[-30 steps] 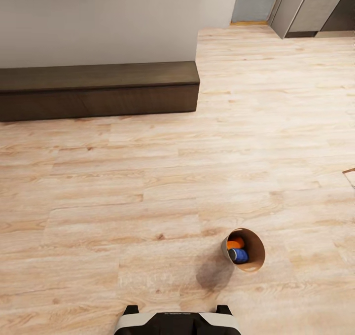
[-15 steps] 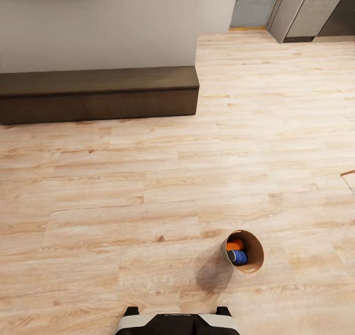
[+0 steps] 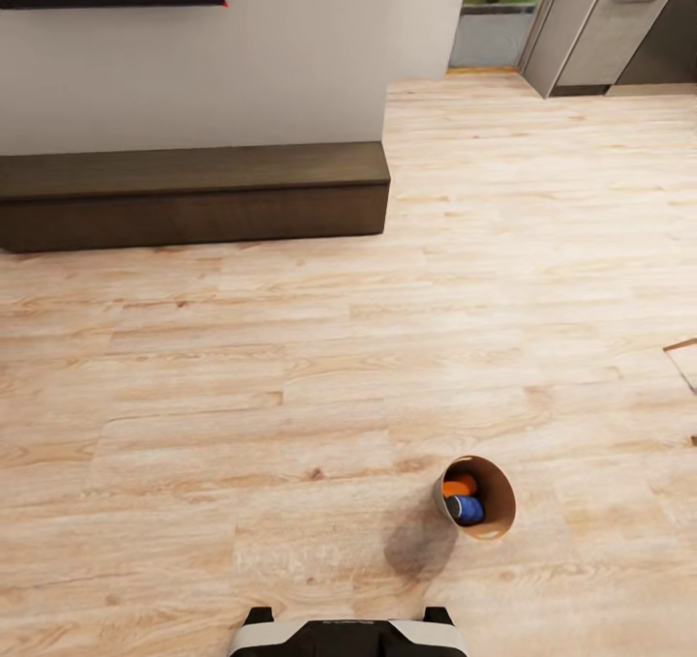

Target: Put the three can of soda from the living room inside the tash can in the kitchen.

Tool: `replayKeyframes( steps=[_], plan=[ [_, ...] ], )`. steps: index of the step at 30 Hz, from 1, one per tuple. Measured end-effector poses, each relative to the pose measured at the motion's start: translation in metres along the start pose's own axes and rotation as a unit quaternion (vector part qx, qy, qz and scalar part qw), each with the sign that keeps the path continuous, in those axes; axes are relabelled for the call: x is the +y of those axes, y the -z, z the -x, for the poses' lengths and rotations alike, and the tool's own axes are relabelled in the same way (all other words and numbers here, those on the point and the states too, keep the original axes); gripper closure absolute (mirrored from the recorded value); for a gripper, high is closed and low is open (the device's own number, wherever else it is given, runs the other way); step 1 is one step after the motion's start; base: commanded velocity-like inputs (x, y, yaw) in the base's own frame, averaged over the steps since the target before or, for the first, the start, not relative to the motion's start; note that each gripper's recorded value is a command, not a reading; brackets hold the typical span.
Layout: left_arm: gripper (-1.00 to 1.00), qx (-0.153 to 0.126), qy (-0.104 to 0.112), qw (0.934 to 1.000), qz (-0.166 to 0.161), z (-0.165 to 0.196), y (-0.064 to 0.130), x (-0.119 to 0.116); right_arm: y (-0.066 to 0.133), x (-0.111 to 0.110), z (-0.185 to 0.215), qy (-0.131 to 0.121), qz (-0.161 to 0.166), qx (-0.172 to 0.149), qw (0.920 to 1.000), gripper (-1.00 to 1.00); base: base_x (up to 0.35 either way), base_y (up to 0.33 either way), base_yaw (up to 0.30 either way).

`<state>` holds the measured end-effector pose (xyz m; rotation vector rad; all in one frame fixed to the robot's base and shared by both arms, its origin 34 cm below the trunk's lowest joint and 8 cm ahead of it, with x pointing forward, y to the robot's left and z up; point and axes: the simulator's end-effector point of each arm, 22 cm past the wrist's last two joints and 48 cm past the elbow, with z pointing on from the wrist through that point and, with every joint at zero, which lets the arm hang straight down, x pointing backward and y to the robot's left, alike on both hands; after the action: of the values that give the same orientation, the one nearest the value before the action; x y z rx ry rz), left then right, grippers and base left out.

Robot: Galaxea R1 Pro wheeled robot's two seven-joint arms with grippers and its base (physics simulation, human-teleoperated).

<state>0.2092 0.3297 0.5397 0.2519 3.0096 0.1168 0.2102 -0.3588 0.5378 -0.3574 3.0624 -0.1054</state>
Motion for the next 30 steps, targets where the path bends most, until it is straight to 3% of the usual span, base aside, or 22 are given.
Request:
replayKeyframes(
  steps=[8,19,22,24,30],
  plan=[
    [-1.00,0.003,0.003,0.9997,0.026,-0.003,0.010,0.036,0.012,0.004,-0.011,0.000,0.002,0.004,1.0000,-1.00,0.000,0.000,0.000],
    [-1.00,-0.007,0.024,0.9987,0.043,0.001,0.021,0.051,0.025,0.009,-0.015,-0.001,0.005,-0.002,1.0000,-1.00,0.000,0.000,0.000],
    [-1.00,-0.014,0.032,0.9983,0.047,0.005,0.021,0.052,0.026,0.002,-0.008,-0.027,-0.010,-0.017,0.9994,-1.00,0.000,0.000,0.000],
    [-1.00,-0.022,0.032,0.9980,0.049,0.009,0.021,0.053,0.026,-0.007,-0.006,-0.064,-0.028,-0.021,0.9973,-1.00,0.000,0.000,0.000],
    [-1.00,-0.031,0.029,0.9978,0.051,0.015,0.021,0.054,0.027,-0.020,-0.006,-0.103,-0.051,-0.025,0.9930,-1.00,0.000,0.000,0.000]
  ],
)
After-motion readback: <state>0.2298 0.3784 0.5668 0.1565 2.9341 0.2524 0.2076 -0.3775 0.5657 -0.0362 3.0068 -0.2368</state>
